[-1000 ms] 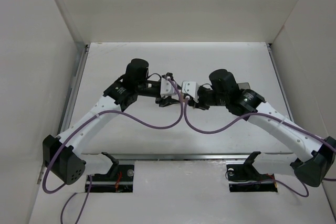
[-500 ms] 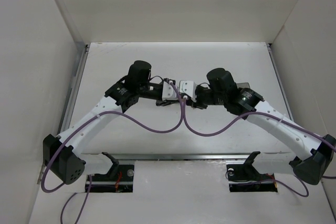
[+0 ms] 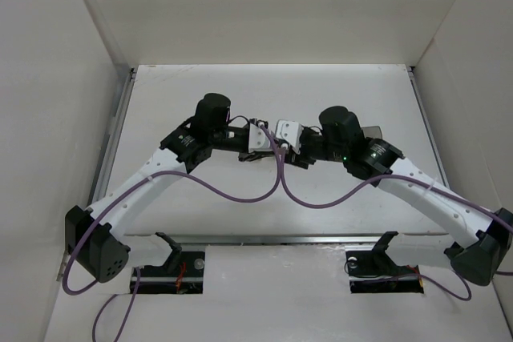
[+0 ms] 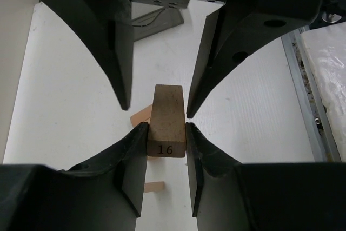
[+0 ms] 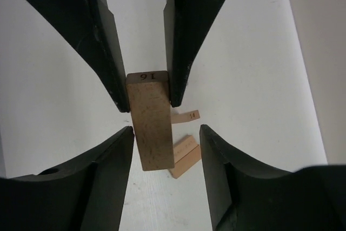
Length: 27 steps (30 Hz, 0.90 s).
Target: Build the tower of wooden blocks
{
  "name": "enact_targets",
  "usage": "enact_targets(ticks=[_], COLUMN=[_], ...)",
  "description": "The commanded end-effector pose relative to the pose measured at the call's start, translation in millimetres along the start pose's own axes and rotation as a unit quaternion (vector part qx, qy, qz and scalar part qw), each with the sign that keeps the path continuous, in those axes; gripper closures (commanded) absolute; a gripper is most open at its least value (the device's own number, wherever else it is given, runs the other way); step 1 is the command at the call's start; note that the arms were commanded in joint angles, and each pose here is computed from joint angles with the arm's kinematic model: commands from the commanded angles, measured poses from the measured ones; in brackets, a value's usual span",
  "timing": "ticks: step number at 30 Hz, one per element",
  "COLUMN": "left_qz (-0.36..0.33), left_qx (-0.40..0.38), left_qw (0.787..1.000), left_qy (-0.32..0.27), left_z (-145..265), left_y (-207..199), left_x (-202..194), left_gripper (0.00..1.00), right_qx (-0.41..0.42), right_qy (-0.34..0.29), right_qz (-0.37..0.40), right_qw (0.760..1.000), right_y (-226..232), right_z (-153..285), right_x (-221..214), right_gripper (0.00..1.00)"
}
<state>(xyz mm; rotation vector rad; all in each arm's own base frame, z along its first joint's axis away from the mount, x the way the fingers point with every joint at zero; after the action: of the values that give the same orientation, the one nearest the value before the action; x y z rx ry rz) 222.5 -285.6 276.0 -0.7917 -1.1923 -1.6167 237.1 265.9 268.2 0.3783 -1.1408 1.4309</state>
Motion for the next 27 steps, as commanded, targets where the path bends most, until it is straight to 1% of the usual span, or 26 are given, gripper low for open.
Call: enact_targets(ticks=[1,3,4,9,10,12,14,16,17,21,24,25,26,27], left_qz=[-0.006,0.004,0.005,0.011,0.012,0.008,0.022,0.026,0.042,0.046,0.051,0.052,0.048,0.051], left_qx=[0.012,0.012,0.014,0.016,0.018,0.021,0.020,0.028,0.034,0.057,0.075,0.083,0.097,0.103], left_qw=[1.000,1.000,1.000,0.999,0.999,0.999,0.999,0.999,0.998,0.996,0.995,0.994,0.993,0.992], left_qy=[-0.023,-0.023,-0.025,-0.028,-0.031,-0.034,-0.034,-0.038,-0.037,-0.045,-0.044,-0.048,-0.046,-0.047], left_z=[4.4,4.3,4.2,4.3,4.1,4.0,5.0,4.2,5.6,9.9,10.5,11.6,12.6,13.6], left_y=[-0.3,-1.1,-0.1,-2.2,-0.8,0.7,-2.6,0.2,1.9,7.6,10.8,11.9,16.9,16.8], left_x=[14.5,14.6,15.8,14.5,16.4,18.0,17.4,17.8,14.3,16.7,13.7,14.8,15.1,14.2], left_gripper=[1.00,1.00,1.00,1.00,1.00,1.00,1.00,1.00,1.00,1.00,1.00,1.00,1.00,1.00], right_qx=[-0.067,-0.075,-0.082,-0.102,-0.102,-0.105,-0.110,-0.117,-0.119,-0.140,-0.178,-0.191,-0.221,-0.227], right_qy=[-0.071,-0.076,-0.079,-0.085,-0.085,-0.092,-0.101,-0.105,-0.108,-0.124,-0.129,-0.133,-0.134,-0.128], right_qz=[0.007,0.002,-0.002,-0.019,-0.024,-0.028,-0.029,-0.041,-0.039,-0.065,-0.110,-0.143,-0.159,-0.170], right_qw=[0.995,0.994,0.993,0.991,0.991,0.990,0.988,0.987,0.986,0.980,0.969,0.962,0.953,0.950], right_y=[-20.9,-21.6,-22.4,-25.2,-24.8,-24.6,-24.2,-24.0,-23.6,-23.4,-32.8,-34.6,-42.4,-42.3], right_z=[13.4,15.4,17.4,21.8,21.7,24.2,29.3,32.2,33.4,44.0,51.7,56.5,63.9,62.6], right_x=[32.7,33.0,33.2,33.2,33.2,34.8,37.5,37.3,37.4,38.0,38.5,38.6,37.8,33.1], right_gripper=[0.41,0.37,0.32,0.30,0.28,0.27,0.24,0.24,0.24,0.23,0.21,0.21,0.21,0.21])
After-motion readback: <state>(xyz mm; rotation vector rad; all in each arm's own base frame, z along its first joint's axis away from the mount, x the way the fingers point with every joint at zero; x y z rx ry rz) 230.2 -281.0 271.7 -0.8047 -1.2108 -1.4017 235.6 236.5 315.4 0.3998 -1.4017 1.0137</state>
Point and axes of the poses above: each gripper's point midway between its finger pads, its own z axis back along the fingers, its own y axis along the line the jaws close on, x = y × z, the point moved 2 cm from there along z, back along the fingers
